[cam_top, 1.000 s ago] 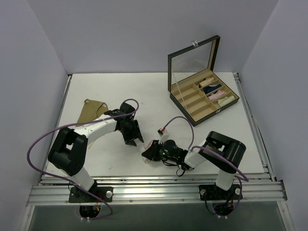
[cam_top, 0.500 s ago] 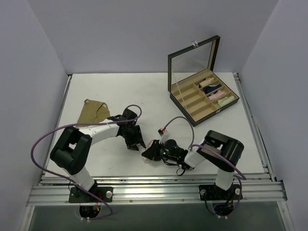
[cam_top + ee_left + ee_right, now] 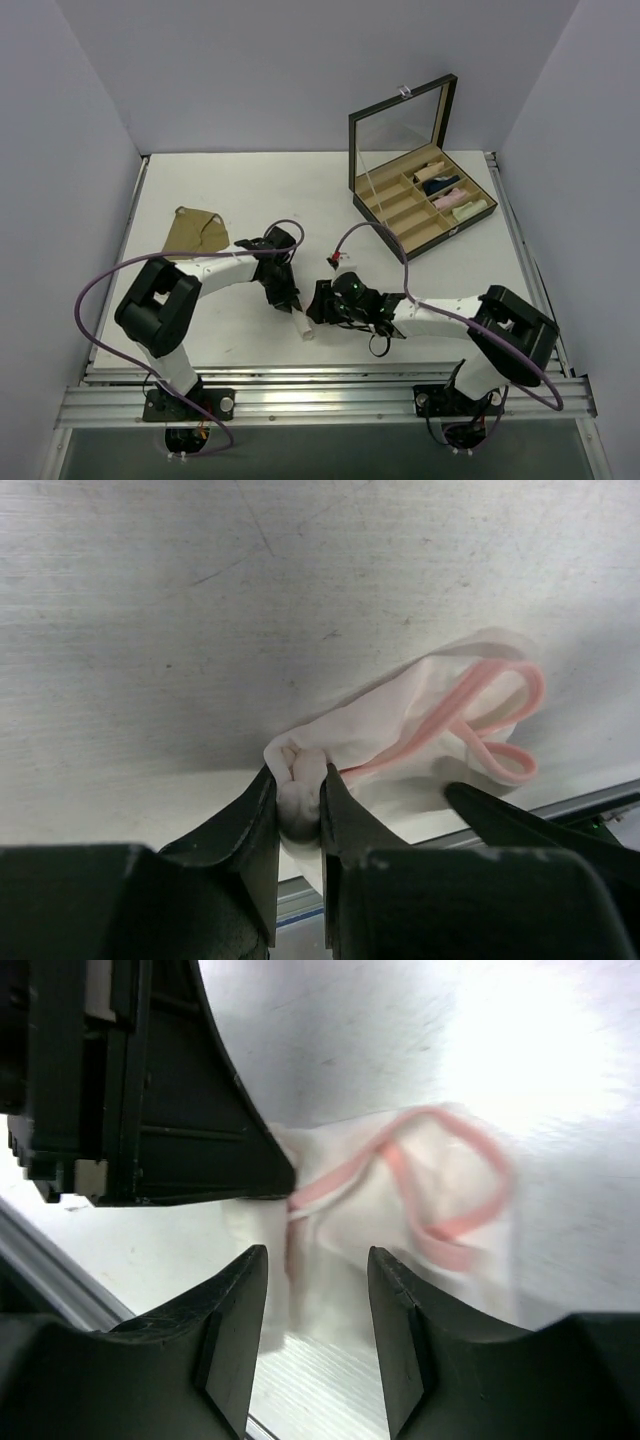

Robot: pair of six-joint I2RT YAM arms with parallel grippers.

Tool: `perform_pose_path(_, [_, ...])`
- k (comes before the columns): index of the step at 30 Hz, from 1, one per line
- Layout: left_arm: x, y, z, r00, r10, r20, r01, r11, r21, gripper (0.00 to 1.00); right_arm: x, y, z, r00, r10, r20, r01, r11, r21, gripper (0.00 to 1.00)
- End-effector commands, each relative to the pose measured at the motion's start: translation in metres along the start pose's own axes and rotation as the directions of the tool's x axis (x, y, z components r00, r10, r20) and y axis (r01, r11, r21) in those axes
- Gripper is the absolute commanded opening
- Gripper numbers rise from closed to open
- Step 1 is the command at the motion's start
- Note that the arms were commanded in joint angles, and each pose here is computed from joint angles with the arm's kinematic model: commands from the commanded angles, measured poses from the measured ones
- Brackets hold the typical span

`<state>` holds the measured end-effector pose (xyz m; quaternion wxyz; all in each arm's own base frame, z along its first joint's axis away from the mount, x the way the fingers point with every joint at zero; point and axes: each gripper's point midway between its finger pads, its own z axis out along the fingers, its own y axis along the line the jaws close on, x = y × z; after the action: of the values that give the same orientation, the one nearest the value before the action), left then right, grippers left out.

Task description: Roll the underwear

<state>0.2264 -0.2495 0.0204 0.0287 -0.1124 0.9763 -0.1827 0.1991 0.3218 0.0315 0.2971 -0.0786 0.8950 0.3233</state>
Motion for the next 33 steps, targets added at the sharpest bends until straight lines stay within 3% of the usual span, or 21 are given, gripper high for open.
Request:
perform_pose_path(1, [-0.001,0.018,-0.004,1.000,0.011,-0.001,-0.011,0.991,-0.135,0.12,-0.017,-0.028,-0.025,0.990,-0.141,-0.019,0.142,0.968,0.209,0.41])
perform_pose_path(8, [0.002,0.023,-0.011,0.999,0.028,-0.031,-0.035,0.967,-0.253,0.11,-0.031,0.010,-0.038,0.944,-0.328,0.023,0.313,0.918,0.243,0.43])
perform_pose_path(18, [0.003,0.023,-0.013,0.997,0.016,-0.070,-0.037,0.948,-0.316,0.11,-0.006,0.059,-0.014,0.883,-0.470,0.023,0.454,0.863,0.221,0.47])
perform_pose_path(30, [0.001,0.024,-0.016,0.996,0.011,-0.085,-0.041,0.934,-0.355,0.11,0.015,0.051,0.029,0.805,-0.585,-0.097,0.581,0.745,0.327,0.46])
perform_pose_path(33, [0.003,0.027,-0.015,0.995,0.006,-0.095,-0.041,0.929,-0.367,0.11,0.026,0.039,0.028,0.812,-0.572,-0.117,0.572,0.739,0.355,0.40])
